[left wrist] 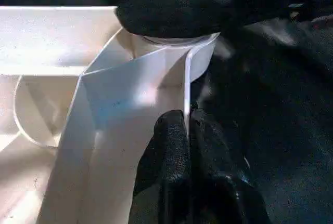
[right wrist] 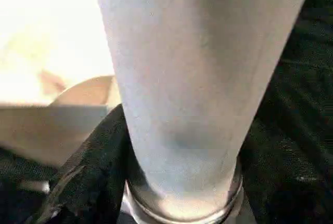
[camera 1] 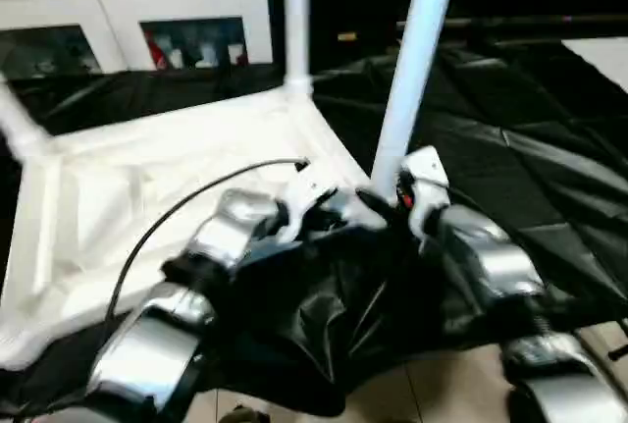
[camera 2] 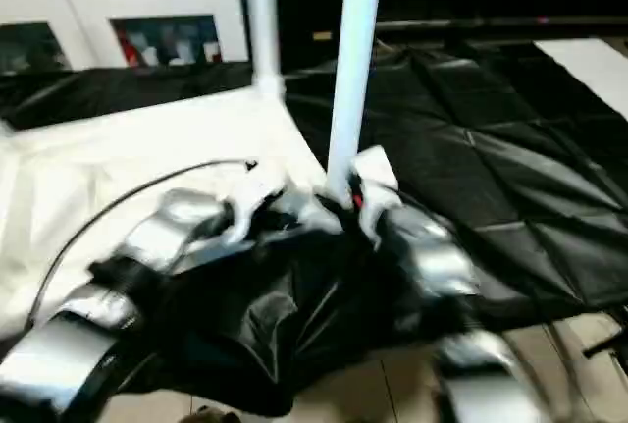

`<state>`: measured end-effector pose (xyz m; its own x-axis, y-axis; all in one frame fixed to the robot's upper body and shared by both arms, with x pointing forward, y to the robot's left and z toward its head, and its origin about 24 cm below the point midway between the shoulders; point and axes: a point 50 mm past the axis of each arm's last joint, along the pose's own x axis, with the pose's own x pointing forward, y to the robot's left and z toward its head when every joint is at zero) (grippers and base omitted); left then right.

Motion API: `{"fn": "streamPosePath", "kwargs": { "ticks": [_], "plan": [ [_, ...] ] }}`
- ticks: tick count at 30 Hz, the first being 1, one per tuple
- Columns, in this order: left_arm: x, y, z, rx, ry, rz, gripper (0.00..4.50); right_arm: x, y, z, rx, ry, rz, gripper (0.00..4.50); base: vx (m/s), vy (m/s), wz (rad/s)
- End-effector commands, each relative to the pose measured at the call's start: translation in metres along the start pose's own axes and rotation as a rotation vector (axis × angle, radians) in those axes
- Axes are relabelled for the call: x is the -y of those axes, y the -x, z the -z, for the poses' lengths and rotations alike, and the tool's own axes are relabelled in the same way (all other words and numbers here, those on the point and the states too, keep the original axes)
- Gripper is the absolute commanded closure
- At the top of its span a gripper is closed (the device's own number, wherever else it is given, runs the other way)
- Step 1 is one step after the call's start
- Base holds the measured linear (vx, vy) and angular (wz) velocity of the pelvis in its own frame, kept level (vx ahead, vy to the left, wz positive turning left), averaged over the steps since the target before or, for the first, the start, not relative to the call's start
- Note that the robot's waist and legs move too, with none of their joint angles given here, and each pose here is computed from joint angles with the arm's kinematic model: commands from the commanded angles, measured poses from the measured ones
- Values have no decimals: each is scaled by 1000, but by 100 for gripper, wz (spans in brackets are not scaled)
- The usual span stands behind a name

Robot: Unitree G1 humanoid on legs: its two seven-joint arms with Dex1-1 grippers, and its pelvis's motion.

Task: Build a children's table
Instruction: Rotate leg to tighten

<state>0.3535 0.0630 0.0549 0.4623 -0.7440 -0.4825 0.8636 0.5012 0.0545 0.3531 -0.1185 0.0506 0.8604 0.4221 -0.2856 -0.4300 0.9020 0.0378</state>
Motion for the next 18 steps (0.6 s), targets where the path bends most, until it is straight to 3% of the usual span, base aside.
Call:
{"fn": "streamPosePath", "kwargs": {
  "ticks": [1,2,4,5,10,18],
  "plan": [
    [2,-5,-34,117,-64,-17,450,-33,-11,14,-54,-4,-100,191,0,0,0],
    [2,-6,-35,122,-70,-11,450,-37,-12,13,-46,4,-115,191,0,0,0],
    [4,-6,-35,126,-76,4,450,-39,-12,11,-34,-9,-138,135,0,0,0],
    [5,-5,-34,129,-89,27,450,-41,-12,8,-17,-26,-165,135,0,0,0],
    [8,-1,-25,127,-117,89,450,-34,-8,4,9,7,-212,83,0,0,0],
    [10,15,-10,114,-175,242,450,-18,18,-1,5,143,-475,76,0,0,0]
  ]
}}
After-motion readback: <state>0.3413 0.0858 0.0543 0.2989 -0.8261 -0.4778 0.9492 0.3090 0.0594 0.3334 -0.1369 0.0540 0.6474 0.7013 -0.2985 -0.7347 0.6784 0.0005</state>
